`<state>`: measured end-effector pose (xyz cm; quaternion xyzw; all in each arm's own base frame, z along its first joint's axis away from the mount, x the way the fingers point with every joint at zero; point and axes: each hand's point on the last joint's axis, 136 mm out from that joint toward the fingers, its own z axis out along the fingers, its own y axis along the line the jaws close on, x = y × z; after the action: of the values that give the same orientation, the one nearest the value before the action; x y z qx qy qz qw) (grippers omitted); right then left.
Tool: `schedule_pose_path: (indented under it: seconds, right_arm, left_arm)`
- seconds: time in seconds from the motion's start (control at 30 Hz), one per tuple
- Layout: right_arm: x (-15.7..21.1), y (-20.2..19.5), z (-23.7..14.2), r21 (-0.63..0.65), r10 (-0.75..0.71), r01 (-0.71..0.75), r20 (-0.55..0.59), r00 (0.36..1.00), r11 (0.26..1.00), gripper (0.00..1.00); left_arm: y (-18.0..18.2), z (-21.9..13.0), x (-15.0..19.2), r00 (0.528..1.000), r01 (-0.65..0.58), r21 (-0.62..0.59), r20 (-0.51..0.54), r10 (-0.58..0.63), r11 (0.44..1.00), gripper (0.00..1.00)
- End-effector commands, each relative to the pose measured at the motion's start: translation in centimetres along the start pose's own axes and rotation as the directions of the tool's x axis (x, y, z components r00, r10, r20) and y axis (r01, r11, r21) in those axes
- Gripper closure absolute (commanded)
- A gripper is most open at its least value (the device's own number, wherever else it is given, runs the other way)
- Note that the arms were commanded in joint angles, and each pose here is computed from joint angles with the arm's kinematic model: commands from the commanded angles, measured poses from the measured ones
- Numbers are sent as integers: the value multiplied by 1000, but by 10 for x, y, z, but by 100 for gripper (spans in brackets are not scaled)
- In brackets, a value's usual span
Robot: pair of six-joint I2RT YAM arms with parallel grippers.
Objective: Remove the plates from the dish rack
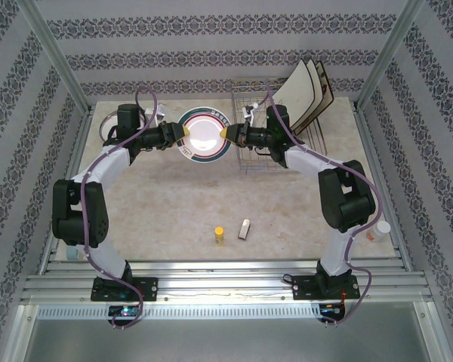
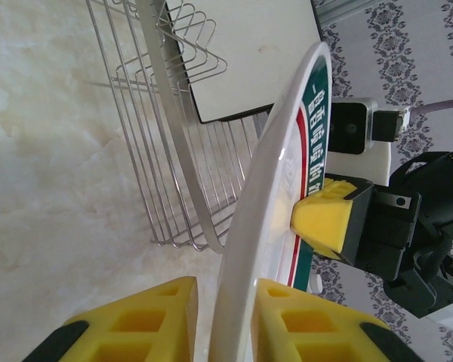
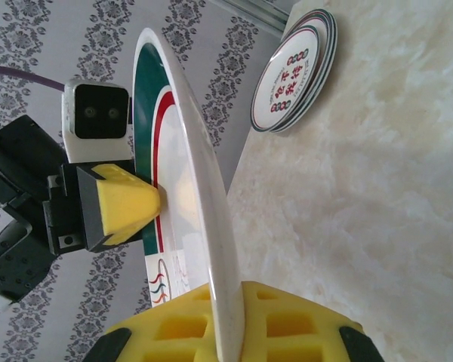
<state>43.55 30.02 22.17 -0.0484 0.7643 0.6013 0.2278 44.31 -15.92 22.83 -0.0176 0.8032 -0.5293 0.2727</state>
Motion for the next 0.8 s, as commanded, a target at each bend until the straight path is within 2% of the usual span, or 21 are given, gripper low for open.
schedule_pose_path:
  seconds: [0.0, 0.1, 0.13, 0.17, 0.2, 0.27, 0.3, 0.4, 0.47, 0.53, 0.6, 0.7, 0.77]
  right_arm:
    - [-12, 21, 4, -55, -57, 58, 10, 998, 997, 100]
    - [-13, 23, 7, -58, -59, 60, 7, 998, 997, 100]
    - [-14, 22, 8, -56, -60, 60, 7, 998, 997, 100]
    - [-15, 22, 9, -53, -60, 61, 6, 998, 997, 93]
    - [-16, 21, 9, -48, -61, 61, 3, 998, 997, 73]
    - [-20, 19, 5, -26, -65, 65, 9, 998, 998, 39]
    - [-21, 17, 1, -4, -66, 66, 11, 998, 998, 25]
    - [-31, 1, -22, 133, -80, 75, 30, 996, 988, 2]
    - [-34, -14, -41, 284, -125, 114, 21, 992, 952, 2]
    - [-36, -35, -65, 493, -165, 149, -11, 986, 857, 2]
    - [-38, -59, -97, 695, -195, 195, -80, 977, 692, 2]
    - [-38, -80, -141, 854, -192, 241, -169, 967, 462, 2]
    - [-37, -84, -165, 901, -190, 273, -219, 957, 337, 2]
  left_arm:
    - [-5, 6, 4, 999, -28, 46, -14, 29, 999, 85]
    - [-4, 7, 4, 1000, -25, 49, -13, 26, 998, 100]
    - [-5, 7, 4, 1000, -25, 53, -13, 26, 998, 100]
    - [-6, 7, 3, 1000, -24, 55, -9, 25, 998, 100]
    - [-5, 6, 1, 1000, -22, 54, -1, 22, 998, 100]
    - [-3, 3, -4, 1000, -19, 44, 20, 18, 999, 100]
    - [-2, 0, -8, 999, -16, 33, 35, 15, 999, 100]
    - [9, -20, -28, 992, 10, -5, 124, -10, 1000, 100]
    - [17, -40, -46, 975, 35, -18, 220, -30, 999, 100]
    - [27, -63, -63, 943, 66, -34, 328, -51, 997, 100]
    - [40, -88, -76, 900, 101, -67, 430, -63, 993, 100]
    - [58, -117, -87, 842, 148, -130, 536, -56, 980, 100]
    - [68, -135, -93, 806, 171, -160, 590, -45, 972, 100]
